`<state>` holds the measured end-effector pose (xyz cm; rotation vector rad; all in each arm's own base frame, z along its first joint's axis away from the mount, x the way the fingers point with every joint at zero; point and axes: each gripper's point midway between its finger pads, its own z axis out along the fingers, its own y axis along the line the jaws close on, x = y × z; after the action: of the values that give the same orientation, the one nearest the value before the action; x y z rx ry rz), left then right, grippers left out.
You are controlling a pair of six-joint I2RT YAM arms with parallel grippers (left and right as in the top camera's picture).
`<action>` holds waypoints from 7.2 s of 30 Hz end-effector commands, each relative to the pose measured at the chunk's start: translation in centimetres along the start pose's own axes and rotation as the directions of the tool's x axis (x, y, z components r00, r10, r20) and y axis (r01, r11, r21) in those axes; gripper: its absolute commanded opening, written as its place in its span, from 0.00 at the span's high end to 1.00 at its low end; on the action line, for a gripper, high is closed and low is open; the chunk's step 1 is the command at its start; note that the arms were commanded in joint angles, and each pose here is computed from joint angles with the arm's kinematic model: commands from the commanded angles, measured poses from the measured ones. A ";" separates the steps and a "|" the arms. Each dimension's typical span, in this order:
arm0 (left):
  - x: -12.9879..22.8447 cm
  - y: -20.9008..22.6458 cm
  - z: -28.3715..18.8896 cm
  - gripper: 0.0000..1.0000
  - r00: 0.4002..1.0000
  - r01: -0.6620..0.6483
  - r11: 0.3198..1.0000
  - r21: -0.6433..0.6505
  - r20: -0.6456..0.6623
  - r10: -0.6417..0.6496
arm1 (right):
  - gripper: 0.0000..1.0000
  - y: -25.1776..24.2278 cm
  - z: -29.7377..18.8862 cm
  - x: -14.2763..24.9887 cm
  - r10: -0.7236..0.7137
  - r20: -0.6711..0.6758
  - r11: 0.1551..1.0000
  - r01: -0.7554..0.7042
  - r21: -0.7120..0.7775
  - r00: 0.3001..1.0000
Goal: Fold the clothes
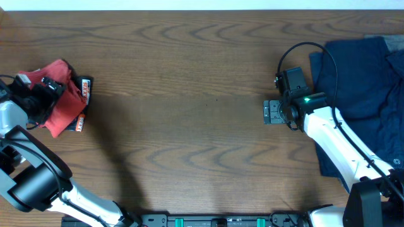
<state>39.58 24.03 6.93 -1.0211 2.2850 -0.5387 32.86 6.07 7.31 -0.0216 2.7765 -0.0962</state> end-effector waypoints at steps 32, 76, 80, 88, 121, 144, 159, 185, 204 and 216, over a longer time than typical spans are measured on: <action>26.2 -16.0 3.0 0.02 0.609 -0.656 0.755 0.015 -0.581 0.540 | 0.01 0.0 -0.6 -2.8 0.256 -0.022 0.902 -0.247 -0.355 0.967; 26.2 -16.8 -18.6 0.02 0.740 -0.669 0.739 0.077 0.162 0.653 | 0.01 -8.3 -14.9 4.4 0.387 0.499 0.922 -0.323 -0.213 0.775; 26.2 -16.8 -18.4 0.02 0.741 -0.669 0.740 0.075 0.154 0.654 | 0.01 -8.3 -14.8 4.5 0.387 0.493 0.922 -0.325 -0.211 0.779; 26.2 -16.8 -18.4 0.02 0.741 -0.669 0.740 0.075 0.153 0.654 | 0.01 -8.3 -14.8 4.5 0.387 0.493 0.922 -0.325 -0.211 0.779; 26.2 -16.8 -18.4 0.02 0.741 -0.669 0.740 0.075 0.153 0.654 | 0.01 -4.4 -12.3 5.7 0.178 0.847 0.976 0.017 -0.215 0.500; 26.2 -16.8 -18.4 0.02 0.741 -0.669 0.740 0.075 0.153 0.654 | 0.01 -4.0 -10.7 4.9 0.049 0.907 0.991 0.094 -0.097 0.418; 26.2 -16.8 -18.4 0.02 0.741 -0.669 0.740 0.075 0.153 0.654 | 0.01 -4.0 -10.6 4.9 0.049 0.907 0.991 0.094 -0.097 0.418; 26.5 -8.8 -13.4 0.02 0.699 -0.653 0.755 -0.054 0.342 0.628 | 0.01 -4.0 -10.6 4.9 0.049 0.907 0.991 0.094 -0.097 0.418; 24.4 -10.8 -12.0 0.02 0.407 -0.774 0.620 -0.127 0.650 0.641 | 0.01 -4.0 -10.6 4.9 0.049 0.907 0.991 0.094 -0.097 0.418; 24.4 -10.8 -12.0 0.02 0.378 -0.789 0.596 -0.151 0.645 0.664 | 0.01 -4.0 -10.6 4.9 0.049 0.907 0.991 0.094 -0.097 0.418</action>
<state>24.48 -0.14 15.27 0.0241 1.6795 0.0090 24.50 2.51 15.87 -0.1012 1.6391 0.0938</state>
